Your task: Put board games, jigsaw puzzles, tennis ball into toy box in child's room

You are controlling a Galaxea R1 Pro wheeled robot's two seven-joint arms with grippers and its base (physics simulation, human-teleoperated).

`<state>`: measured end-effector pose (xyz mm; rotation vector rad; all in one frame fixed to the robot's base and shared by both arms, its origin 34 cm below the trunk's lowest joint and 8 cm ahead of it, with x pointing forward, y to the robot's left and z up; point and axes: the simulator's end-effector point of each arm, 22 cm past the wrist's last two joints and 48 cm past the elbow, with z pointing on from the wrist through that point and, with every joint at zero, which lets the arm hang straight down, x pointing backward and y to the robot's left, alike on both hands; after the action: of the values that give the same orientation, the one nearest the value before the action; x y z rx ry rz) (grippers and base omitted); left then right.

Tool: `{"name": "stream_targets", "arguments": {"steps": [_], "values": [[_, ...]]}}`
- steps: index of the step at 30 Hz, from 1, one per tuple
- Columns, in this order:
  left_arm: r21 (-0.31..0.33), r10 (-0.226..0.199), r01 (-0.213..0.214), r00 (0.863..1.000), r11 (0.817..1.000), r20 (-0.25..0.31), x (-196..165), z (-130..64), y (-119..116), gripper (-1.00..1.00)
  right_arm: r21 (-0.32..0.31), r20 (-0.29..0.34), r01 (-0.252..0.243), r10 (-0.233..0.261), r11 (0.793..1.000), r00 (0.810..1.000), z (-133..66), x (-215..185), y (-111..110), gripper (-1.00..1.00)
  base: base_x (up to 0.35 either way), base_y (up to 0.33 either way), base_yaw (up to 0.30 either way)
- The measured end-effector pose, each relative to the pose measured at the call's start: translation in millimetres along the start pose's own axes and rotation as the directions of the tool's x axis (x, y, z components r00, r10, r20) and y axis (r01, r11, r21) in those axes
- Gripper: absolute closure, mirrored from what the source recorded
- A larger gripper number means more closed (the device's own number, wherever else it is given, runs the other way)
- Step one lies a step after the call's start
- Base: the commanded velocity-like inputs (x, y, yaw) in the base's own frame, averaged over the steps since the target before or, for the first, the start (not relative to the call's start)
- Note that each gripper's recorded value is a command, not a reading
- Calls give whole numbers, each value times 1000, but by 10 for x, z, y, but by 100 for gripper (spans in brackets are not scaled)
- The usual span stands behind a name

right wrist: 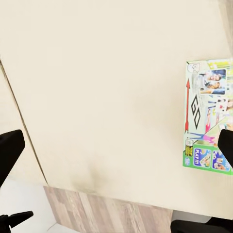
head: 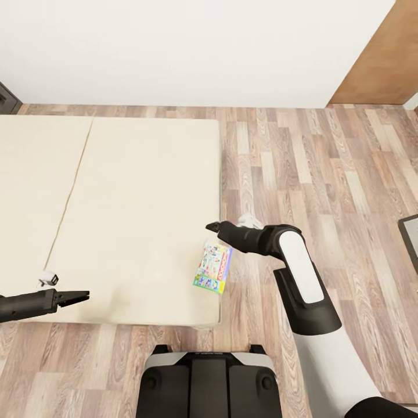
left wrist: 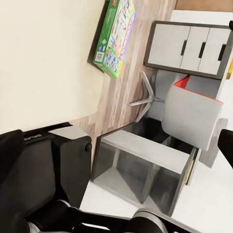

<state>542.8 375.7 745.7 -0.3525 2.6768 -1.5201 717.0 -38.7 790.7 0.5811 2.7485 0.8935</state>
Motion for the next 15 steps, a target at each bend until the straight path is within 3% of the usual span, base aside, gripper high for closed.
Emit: {"name": "stream_targets", "arguments": {"steps": [15], "values": [[5, 21, -21, 1000, 1000, 12, -53, -47, -103, -100, -11, 18, 14, -13, 1000, 1000, -105, -52, 109, -100, 0, 0, -94]]}}
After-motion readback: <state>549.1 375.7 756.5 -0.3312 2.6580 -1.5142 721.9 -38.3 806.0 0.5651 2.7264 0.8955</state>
